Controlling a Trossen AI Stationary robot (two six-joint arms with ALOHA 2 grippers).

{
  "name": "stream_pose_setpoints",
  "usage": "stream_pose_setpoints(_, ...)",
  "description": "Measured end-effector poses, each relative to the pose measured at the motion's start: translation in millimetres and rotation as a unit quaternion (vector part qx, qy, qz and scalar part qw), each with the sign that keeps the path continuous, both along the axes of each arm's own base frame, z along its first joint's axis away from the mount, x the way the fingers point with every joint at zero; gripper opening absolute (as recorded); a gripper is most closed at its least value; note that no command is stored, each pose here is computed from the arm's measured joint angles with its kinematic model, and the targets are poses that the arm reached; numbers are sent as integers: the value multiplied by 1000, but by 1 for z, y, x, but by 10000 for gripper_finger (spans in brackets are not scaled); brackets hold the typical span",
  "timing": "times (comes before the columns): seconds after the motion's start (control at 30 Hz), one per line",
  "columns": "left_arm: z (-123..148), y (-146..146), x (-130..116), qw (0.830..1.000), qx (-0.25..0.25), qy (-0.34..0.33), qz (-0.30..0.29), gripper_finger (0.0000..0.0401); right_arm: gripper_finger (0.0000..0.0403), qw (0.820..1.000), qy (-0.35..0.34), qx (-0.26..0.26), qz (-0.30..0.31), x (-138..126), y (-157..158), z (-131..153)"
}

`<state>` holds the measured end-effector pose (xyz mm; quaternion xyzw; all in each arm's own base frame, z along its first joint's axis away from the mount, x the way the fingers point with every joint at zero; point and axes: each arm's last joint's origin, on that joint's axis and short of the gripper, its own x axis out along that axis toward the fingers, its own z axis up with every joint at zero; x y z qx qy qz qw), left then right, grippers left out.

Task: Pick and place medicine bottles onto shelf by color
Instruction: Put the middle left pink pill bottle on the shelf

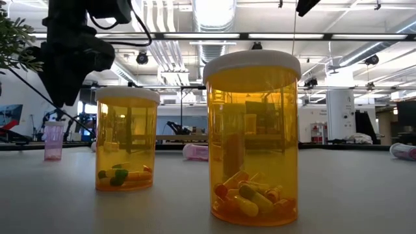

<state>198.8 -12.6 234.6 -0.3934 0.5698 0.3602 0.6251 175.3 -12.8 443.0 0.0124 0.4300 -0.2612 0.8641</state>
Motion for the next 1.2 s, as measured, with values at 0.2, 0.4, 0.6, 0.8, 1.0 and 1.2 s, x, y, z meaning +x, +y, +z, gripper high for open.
stream_pose_setpoints(0.2, -9, 0, -4, 1000, 0, 16, 1, 128, 219, 1000, 1, -1, 2, 0, 0, 0)
stream_pose_setpoints(0.4, -19, 1, -10, 999, 1, 36, 6, 128, 219, 1000, 1, -1, 2, 0, 0, 0)
stream_pose_setpoints(0.6, -19, 1, -8, 1000, 0, 27, 7, 128, 219, 1000, 1, 0, 1, 0, 0, 0)
stream_pose_setpoints(0.8, -19, 1, -4, 1000, -3, 11, 7, 128, 219, 1000, 1, 0, 1, 0, 0, 0)
stream_pose_setpoints(1.0, -20, 2, -5, 1000, 6, 14, 8, 127, 219, 1000, 2, -1, 3, 0, 0, 0)
stream_pose_setpoints(1.2, -20, 2, -6, 1000, 10, 15, 9, 98, 219, 1000, 3, -3, 4, 0, 0, 0)
